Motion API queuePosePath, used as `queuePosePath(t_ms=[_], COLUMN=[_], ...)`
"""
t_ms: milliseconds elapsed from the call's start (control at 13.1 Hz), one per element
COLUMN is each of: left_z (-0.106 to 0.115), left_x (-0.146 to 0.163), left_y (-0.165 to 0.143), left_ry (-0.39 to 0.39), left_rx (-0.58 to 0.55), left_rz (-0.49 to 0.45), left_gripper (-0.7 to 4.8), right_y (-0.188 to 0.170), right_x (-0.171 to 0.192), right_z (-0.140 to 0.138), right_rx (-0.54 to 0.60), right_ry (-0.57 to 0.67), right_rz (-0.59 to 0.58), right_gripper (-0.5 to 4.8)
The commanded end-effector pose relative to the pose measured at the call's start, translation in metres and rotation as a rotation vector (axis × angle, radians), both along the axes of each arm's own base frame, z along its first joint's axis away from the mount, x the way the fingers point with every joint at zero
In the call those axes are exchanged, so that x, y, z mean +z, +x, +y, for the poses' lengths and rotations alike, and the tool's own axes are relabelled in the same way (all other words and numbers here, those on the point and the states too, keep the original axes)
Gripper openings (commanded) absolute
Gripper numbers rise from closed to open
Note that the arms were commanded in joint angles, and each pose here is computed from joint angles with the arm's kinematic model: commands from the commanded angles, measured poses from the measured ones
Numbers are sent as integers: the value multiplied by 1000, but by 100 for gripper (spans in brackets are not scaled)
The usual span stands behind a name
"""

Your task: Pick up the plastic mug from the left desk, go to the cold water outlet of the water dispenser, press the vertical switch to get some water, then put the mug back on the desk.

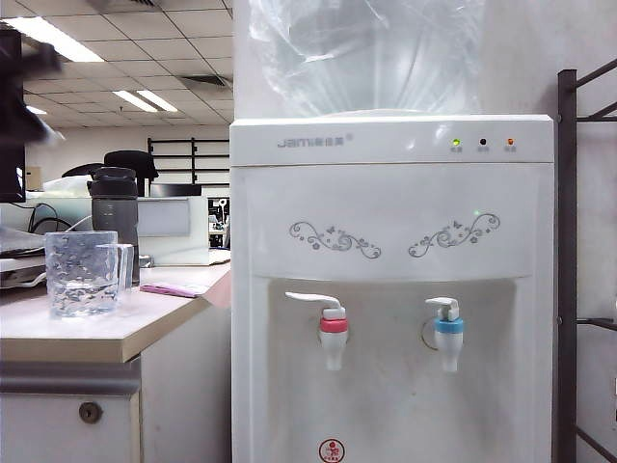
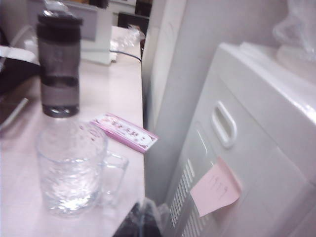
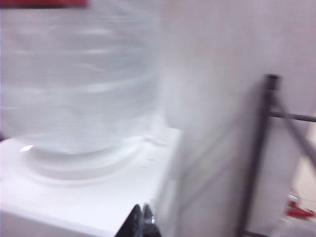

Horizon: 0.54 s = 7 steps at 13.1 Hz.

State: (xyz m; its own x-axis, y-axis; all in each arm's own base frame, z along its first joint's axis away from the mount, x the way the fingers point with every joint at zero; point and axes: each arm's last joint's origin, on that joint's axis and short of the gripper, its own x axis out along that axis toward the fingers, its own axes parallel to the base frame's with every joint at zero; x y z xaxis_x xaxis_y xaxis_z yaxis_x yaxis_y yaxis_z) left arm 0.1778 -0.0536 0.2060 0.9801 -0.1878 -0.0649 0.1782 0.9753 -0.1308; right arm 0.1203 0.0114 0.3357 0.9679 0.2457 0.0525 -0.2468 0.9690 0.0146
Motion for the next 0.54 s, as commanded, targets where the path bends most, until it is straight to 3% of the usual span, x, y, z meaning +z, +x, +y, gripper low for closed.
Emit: queuePosePath(t_ms=[77, 230, 306, 536], left_z=[-5, -9, -10, -16], left_x=[-6, -19, -25, -50], left_y=[13, 25, 29, 47], left_ry=[-25, -26, -33, -30], left_rx=[-14, -14, -11, -11], left_rz=[-26, -4, 8, 59], left_gripper=[25, 203, 255, 264], right_y=[-1, -2, -3, -4], right_x=[4, 4, 4, 4], right_z=[8, 13, 15, 21], right_rx=[71, 106, 118, 162], right_ry=[1, 2, 2, 3], right_rz=[-21, -21, -21, -19], right_gripper=[-1, -1, -1, -1])
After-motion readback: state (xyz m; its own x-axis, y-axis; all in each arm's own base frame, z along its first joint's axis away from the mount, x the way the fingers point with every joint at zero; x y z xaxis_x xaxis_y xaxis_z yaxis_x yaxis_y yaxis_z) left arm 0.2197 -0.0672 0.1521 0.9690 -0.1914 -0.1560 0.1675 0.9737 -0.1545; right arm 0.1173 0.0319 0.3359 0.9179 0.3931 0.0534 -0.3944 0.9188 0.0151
